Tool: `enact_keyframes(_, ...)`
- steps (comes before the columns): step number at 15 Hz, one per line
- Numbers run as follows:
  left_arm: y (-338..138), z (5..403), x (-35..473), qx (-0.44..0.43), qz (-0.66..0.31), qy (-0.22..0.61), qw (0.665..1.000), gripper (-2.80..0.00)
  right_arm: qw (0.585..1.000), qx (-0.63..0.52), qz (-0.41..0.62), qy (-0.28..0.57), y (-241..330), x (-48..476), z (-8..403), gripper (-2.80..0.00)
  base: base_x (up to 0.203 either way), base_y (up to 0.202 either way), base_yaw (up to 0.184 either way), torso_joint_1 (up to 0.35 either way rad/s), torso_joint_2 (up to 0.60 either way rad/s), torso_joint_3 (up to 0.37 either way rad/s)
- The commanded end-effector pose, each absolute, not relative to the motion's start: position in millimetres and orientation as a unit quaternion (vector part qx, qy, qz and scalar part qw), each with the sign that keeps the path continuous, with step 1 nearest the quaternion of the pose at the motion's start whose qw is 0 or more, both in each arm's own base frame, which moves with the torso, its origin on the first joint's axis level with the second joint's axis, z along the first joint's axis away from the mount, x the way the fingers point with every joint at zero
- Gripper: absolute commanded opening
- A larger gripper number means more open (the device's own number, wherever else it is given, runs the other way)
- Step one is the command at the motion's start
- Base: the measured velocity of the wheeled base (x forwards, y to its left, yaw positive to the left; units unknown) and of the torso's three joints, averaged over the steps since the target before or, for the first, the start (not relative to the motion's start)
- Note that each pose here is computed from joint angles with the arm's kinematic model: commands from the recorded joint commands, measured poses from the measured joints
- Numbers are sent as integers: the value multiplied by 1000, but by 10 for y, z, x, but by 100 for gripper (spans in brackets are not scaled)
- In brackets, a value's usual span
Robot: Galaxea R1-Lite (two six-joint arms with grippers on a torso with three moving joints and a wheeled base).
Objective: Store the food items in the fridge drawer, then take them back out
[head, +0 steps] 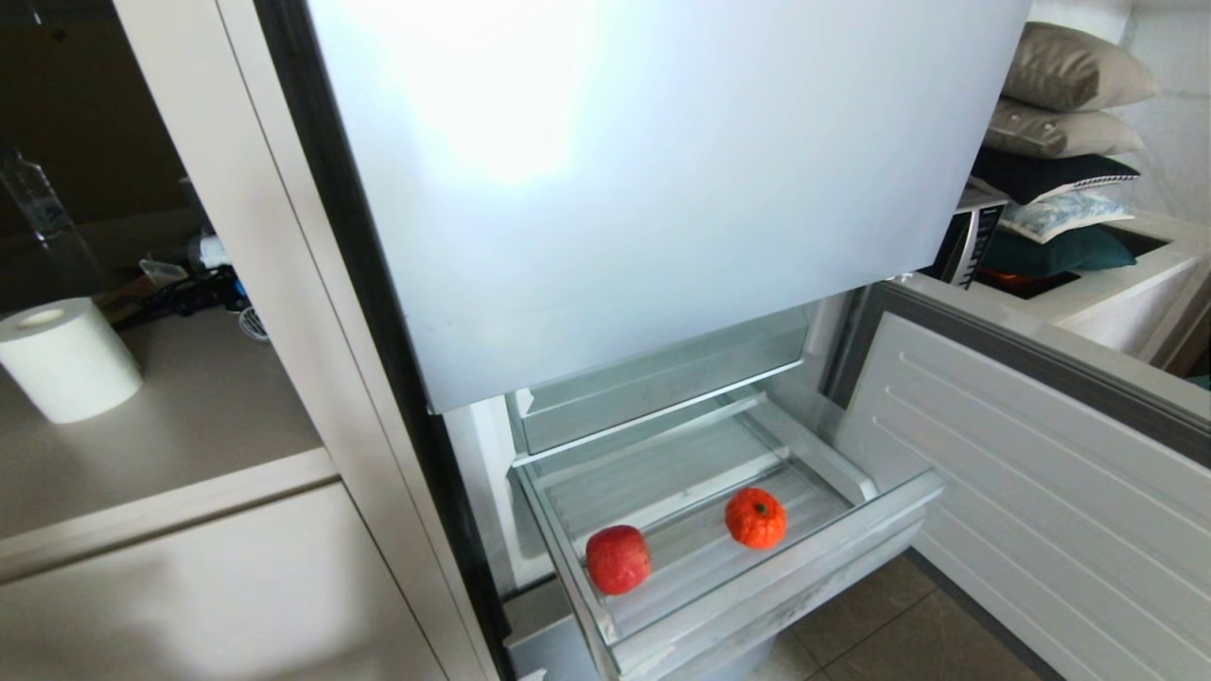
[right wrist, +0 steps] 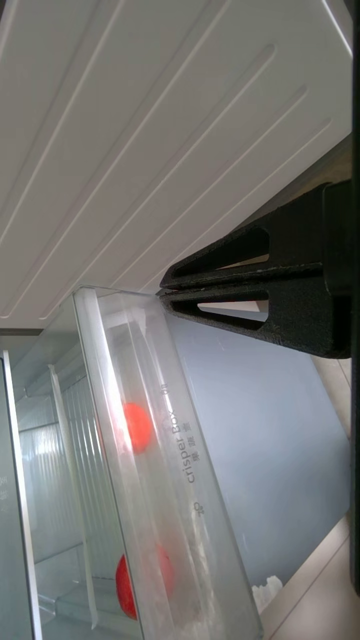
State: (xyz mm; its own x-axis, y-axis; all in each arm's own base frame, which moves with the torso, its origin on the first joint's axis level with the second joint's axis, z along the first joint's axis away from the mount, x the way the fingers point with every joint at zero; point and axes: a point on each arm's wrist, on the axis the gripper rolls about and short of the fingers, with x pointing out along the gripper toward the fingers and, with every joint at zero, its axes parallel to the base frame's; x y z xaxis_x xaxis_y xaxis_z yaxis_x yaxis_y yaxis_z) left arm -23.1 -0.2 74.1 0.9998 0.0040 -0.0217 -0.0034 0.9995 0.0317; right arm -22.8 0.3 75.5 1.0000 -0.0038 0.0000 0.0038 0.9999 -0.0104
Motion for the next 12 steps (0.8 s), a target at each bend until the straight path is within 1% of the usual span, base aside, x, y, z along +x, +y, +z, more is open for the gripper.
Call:
enact_keyframes(1,-2,741,-232,16,2,11,1000,-280,1000,-5,-2,-1,3,-229,754,-280,0,0,0,0,0,0)
enact_keyframes(9,-2,741,-232,16,2,11,1000,-280,1000,-5,-2,-1,3,-229,754,-280,0,0,0,0,0,0)
enact_keyframes(12,-2,741,-232,16,2,11,1000,-280,1000,-5,-2,-1,3,-229,754,-280,0,0,0,73,-137,-79)
